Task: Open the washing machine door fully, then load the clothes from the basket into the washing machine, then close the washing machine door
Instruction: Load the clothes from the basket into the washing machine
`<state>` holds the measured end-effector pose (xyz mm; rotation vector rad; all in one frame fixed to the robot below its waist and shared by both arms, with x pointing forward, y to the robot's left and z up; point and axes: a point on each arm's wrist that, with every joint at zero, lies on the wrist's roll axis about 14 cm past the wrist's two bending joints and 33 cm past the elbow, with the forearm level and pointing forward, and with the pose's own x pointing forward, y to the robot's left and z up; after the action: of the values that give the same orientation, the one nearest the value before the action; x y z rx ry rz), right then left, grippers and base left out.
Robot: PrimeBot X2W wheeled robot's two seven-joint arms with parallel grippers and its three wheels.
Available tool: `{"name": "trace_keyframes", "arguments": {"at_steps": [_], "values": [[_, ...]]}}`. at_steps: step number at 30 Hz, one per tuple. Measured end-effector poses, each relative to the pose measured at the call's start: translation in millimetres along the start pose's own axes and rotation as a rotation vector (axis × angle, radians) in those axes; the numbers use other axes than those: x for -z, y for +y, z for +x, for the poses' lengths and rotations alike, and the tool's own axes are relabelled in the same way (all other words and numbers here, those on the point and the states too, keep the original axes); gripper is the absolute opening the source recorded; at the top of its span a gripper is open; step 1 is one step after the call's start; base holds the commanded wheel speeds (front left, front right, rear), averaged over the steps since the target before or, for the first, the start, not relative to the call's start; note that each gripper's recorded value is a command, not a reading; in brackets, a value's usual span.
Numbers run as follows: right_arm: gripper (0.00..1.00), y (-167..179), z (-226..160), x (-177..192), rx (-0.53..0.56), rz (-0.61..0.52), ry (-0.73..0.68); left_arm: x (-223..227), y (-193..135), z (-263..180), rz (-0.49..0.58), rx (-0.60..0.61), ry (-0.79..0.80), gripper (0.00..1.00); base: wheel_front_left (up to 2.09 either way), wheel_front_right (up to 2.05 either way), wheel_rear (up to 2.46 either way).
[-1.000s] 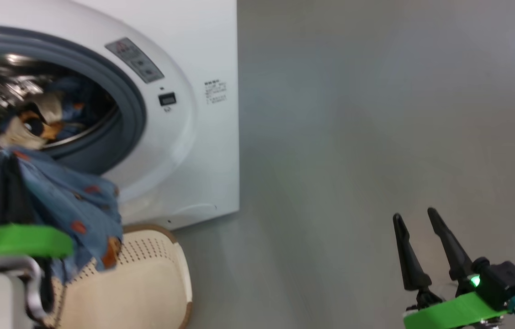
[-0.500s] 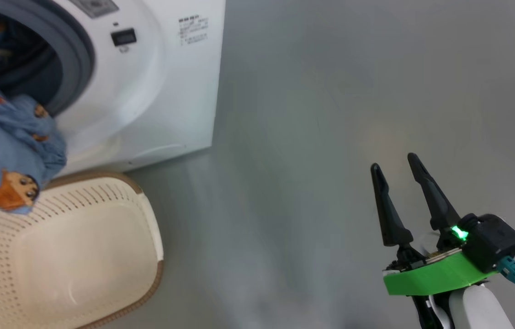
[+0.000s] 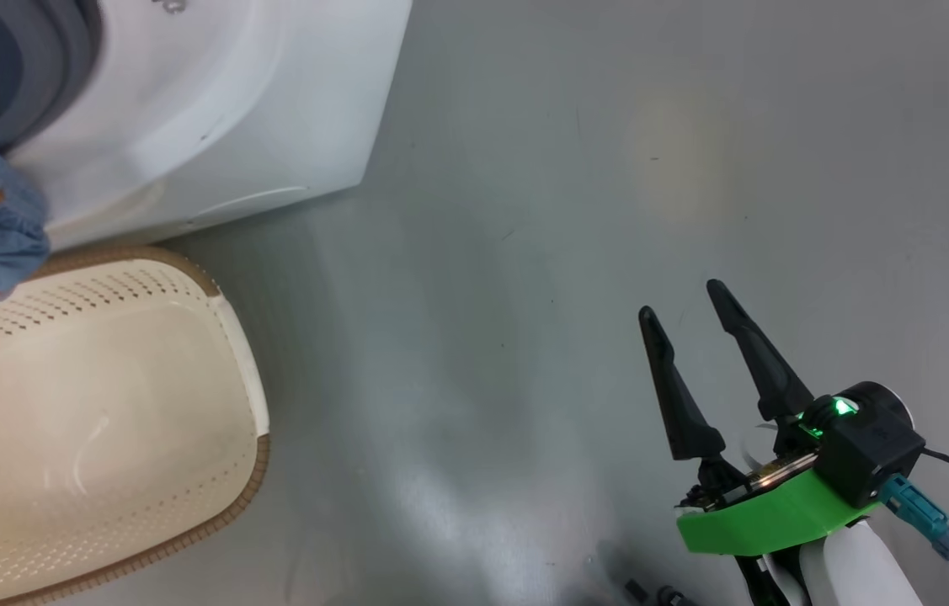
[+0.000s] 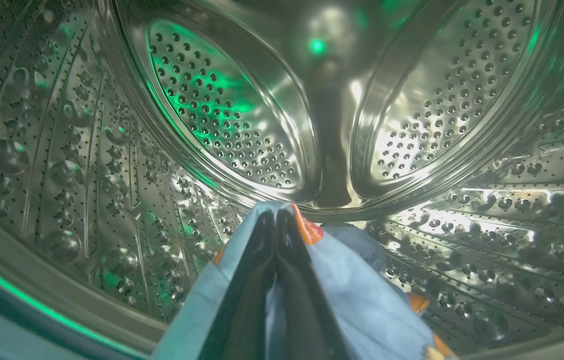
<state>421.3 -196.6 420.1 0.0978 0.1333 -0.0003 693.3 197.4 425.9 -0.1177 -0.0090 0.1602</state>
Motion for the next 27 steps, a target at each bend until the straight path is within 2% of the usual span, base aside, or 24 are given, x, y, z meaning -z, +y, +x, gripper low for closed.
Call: {"name": "trace_keyframes", "arguments": {"at_steps": [11, 14, 15, 17, 19, 20, 21, 22, 27], "values": [[1.0, 0, 2, 14, -0.001, -0.008, 0.037, -31, -11, 37, -0.01, 0.0, -0.104, 0.0, 0.0, 0.0, 0.0], [1.0, -2, 2, 16, 0.005, -0.011, 0.043, -16, -11, 38, -0.016, -0.011, -0.06, 0.0, 0.0, 0.0, 0.0], [1.0, -2, 2, 16, 0.005, -0.011, 0.043, -6, -10, 36, -0.014, -0.014, -0.027, 0.06, 0.0, 0.0, 0.0], [1.0, -2, 1, 15, 0.005, -0.011, 0.042, 9, -9, 32, -0.002, -0.014, 0.026, 0.29, 0.0, 0.0, 0.0], [1.0, -2, 1, 14, 0.004, -0.01, 0.039, 16, -8, 29, 0.003, -0.018, 0.057, 0.44, 0.0, 0.0, 0.0], [1.0, -1, 1, 14, 0.004, -0.008, 0.038, 18, -7, 28, 0.005, -0.019, 0.067, 0.57, 0.0, 0.0, 0.0], [1.0, -1, 1, 13, 0.003, -0.006, 0.036, 19, -6, 27, 0.009, -0.023, 0.076, 0.9, 0.0, 0.0, 0.0], [1.0, -1, 1, 12, 0.002, -0.005, 0.033, 19, -5, 26, 0.011, -0.025, 0.08, 1.0, 0.0, 0.0, 0.0], [1.0, -2, 2, 4, 0.005, -0.004, 0.009, 4, -7, 22, 0.008, -0.026, 0.065, 1.0, 0.0, 0.0, 0.0]]}}
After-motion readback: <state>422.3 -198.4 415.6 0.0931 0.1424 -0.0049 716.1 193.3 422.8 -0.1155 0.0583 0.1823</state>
